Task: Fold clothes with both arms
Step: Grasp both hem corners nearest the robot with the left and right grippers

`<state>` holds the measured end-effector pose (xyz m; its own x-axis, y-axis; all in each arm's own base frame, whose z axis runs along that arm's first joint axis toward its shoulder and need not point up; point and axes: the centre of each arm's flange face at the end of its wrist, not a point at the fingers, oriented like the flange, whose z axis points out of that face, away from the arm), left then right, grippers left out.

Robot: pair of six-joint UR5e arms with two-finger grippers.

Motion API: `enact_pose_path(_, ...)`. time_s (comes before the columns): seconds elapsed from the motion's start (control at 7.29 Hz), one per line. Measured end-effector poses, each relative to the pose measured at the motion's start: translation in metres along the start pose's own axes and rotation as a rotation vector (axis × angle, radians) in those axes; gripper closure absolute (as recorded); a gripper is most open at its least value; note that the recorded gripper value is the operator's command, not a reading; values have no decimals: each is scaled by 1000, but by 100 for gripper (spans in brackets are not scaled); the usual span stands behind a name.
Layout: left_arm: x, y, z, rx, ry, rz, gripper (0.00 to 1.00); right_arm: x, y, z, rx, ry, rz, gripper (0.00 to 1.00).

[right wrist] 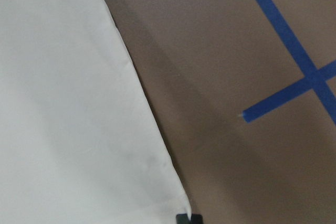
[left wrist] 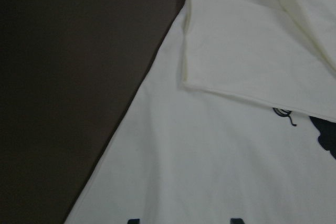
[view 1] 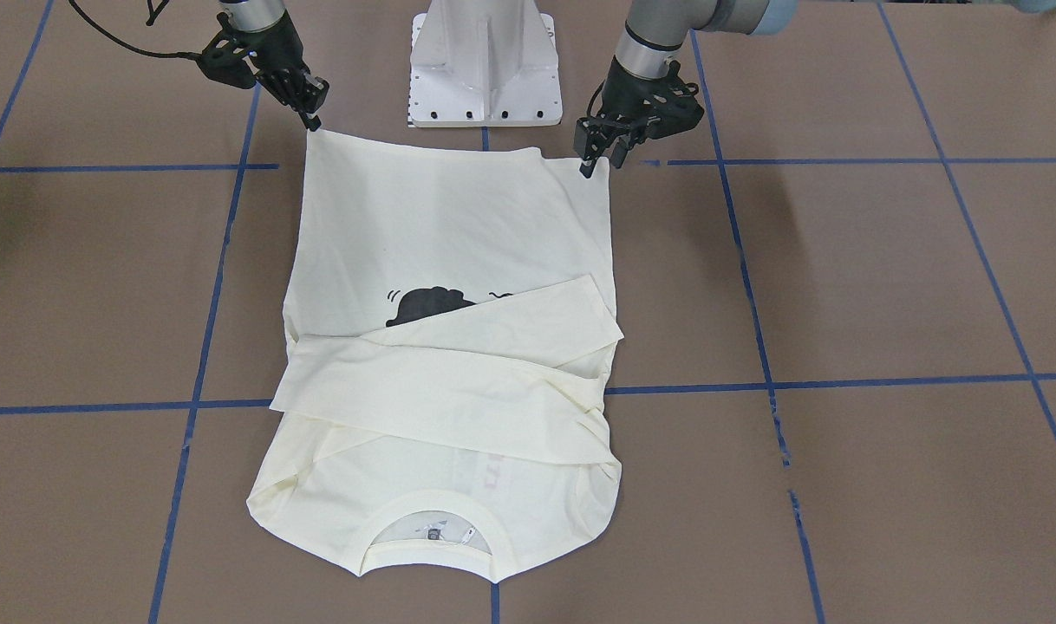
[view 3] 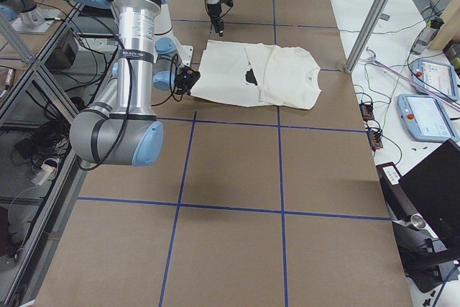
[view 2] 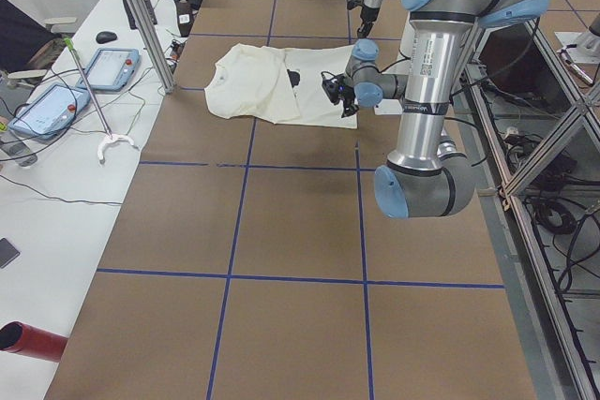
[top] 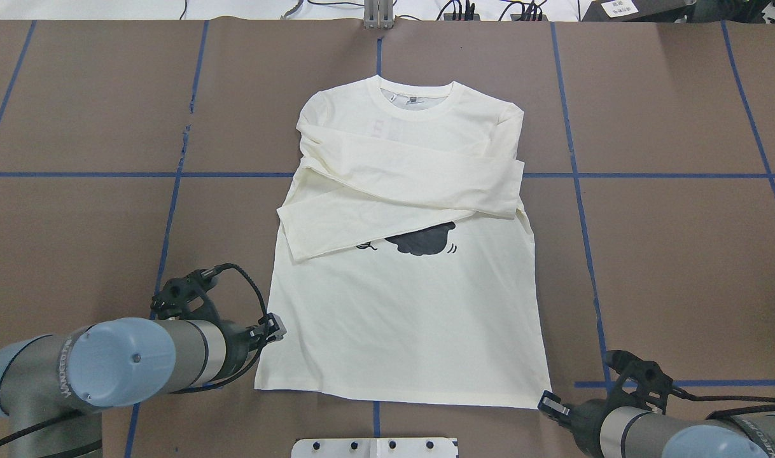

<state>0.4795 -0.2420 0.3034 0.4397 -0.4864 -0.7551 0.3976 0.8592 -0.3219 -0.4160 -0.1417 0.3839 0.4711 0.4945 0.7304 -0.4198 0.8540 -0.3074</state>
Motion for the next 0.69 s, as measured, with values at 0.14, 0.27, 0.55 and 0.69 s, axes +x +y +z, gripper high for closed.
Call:
enact_pose_path(0.14, -15, 7, 7, -9, -35, -25, 40, 3, -2, 1, 9, 4, -3, 100)
enact_pose_path(0.27, -22, 14, 11, -18, -52, -33, 40, 5, -3, 1, 13, 7, -4, 100)
enact_pose_path(0.55, -27, 31, 16, -42, -69, -28, 45, 6, -2, 2, 14, 9, -6, 100)
enact_pose_path(0.69, -26, 38, 19, -52, -73, -22, 46, 6, -2, 2, 13, 9, -7, 100)
